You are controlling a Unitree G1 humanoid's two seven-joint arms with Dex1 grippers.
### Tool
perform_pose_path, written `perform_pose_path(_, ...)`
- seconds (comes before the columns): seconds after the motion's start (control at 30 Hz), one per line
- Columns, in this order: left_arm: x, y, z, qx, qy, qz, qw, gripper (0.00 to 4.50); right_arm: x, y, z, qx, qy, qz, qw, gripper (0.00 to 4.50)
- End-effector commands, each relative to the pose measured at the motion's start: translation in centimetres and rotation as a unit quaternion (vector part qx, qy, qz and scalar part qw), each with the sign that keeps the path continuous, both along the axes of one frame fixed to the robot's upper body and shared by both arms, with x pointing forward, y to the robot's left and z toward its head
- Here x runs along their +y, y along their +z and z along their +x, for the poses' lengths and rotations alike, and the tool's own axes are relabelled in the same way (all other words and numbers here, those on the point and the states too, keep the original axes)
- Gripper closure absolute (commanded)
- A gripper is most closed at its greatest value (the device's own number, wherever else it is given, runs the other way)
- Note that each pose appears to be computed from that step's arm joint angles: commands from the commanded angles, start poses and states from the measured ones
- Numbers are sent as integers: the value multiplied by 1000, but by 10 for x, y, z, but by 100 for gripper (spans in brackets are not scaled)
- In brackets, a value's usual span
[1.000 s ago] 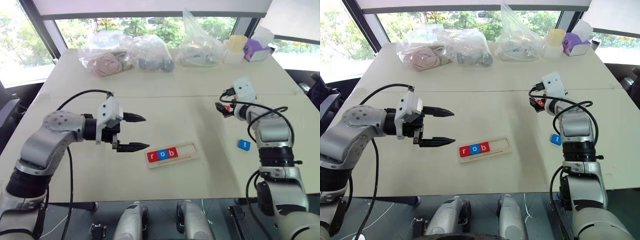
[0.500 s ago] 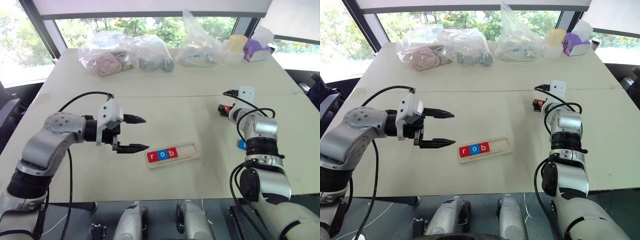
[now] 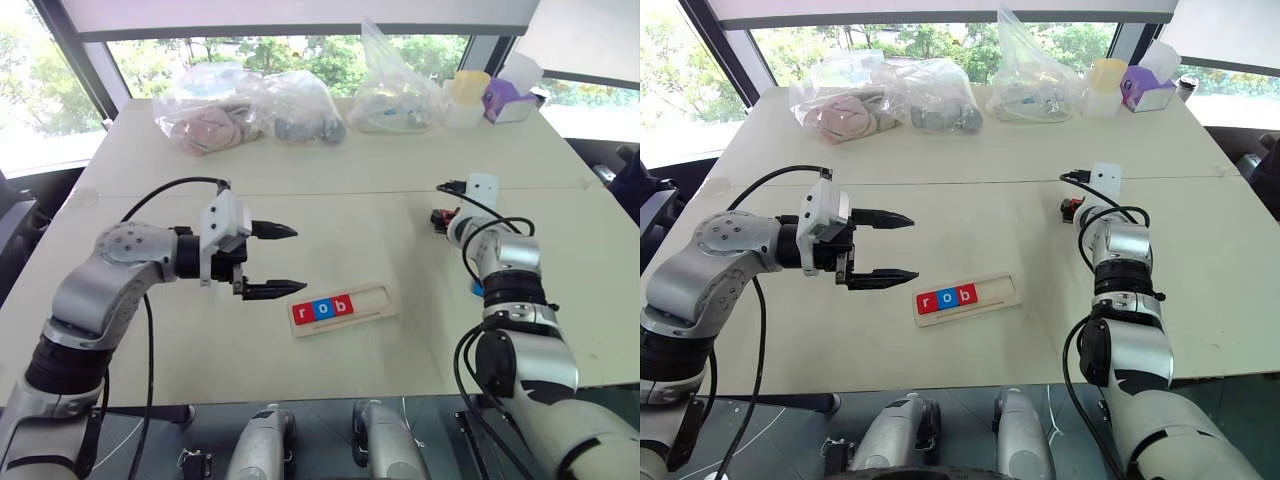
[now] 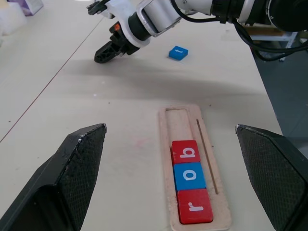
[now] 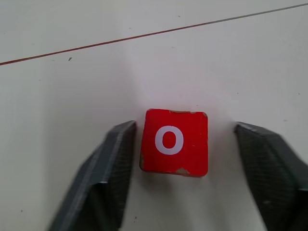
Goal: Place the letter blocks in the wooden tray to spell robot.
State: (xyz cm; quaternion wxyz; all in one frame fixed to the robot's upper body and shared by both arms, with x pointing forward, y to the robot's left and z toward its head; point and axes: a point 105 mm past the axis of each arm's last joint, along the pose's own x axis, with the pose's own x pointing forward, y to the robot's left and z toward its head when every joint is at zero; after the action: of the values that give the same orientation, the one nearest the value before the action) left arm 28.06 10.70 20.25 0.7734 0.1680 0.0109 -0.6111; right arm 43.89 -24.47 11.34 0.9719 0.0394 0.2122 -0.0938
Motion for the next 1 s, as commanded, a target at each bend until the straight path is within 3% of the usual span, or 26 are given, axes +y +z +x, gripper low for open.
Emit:
perform_pose_path(0.03, 0, 23, 0, -28, 2, -31, 999, 0, 10, -2, 2, 7, 11, 5, 1000, 324)
perform_pose_path(0.3, -2, 26, 2, -25, 5, -44, 999, 0, 10, 7, -10, 6, 26, -14, 1000, 329)
perform_pose_path(0.37, -2, 25, 3, -25, 8, -45, 999, 0, 12, 17, -22, -2, 41, -21, 999, 329)
perform_pose_path(0.5, -3, 28, 6, -27, 16, -58, 998, 0, 22, 25, -71, 15, 80, -13, 997, 329)
perform_pose_path(0.73, -4, 23, 7, -26, 17, -55, 998, 0, 43, 14, -142, 59, 132, -18, 989, 329)
perform_pose_path(1.0, -8, 14, 5, -18, 6, -45, 999, 0, 49, 2, -159, 64, 131, -10, 989, 329)
